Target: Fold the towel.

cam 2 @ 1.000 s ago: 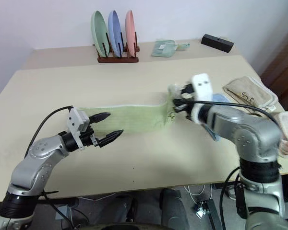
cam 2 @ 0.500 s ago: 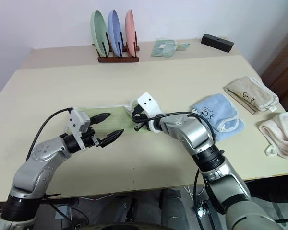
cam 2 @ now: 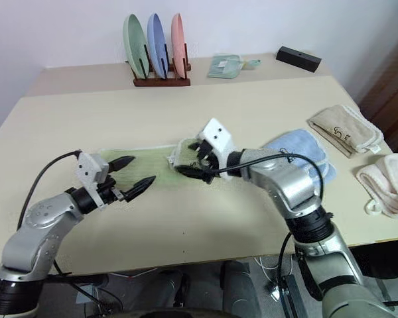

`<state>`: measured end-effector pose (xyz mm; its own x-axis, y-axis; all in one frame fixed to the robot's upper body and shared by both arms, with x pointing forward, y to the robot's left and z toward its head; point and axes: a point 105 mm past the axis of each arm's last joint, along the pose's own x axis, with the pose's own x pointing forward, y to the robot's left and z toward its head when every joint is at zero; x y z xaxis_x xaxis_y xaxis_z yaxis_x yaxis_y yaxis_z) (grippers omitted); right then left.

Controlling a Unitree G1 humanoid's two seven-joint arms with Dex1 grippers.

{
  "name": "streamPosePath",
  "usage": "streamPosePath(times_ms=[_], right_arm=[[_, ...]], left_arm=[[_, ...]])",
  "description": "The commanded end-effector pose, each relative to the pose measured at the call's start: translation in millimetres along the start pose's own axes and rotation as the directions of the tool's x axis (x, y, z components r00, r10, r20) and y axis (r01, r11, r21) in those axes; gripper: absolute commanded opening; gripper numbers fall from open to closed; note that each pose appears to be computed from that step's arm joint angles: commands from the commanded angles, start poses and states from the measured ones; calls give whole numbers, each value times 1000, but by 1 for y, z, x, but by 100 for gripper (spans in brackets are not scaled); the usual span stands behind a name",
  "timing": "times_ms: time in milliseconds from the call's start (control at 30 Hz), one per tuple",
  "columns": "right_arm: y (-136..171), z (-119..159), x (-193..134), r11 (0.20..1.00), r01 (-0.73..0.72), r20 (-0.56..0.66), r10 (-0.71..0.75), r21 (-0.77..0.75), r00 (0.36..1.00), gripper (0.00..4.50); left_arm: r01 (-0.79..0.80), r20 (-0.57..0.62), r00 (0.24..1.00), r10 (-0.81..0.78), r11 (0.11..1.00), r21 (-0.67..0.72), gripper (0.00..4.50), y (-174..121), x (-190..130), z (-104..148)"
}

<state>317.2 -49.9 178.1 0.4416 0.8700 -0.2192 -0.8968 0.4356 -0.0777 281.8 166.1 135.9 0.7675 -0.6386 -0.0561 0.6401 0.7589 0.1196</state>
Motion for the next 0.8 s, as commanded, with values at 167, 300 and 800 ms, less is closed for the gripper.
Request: streamPosePath(times_ms=[167,300,800], right_arm=[[-50,3,4,979,203,58,-202,-18,978,86],[-58,-16,24,969,208,19,-207,-136,978,3],[-25,-88,50,971,40,-119,-70,-235,990,3]], left_arm=[[-73,13,997,73,997,13,450,14,-13,4],[-74,10,997,74,997,3,450,11,-13,1],[-129,-15,992,129,991,-39,450,3,-26,-10]])
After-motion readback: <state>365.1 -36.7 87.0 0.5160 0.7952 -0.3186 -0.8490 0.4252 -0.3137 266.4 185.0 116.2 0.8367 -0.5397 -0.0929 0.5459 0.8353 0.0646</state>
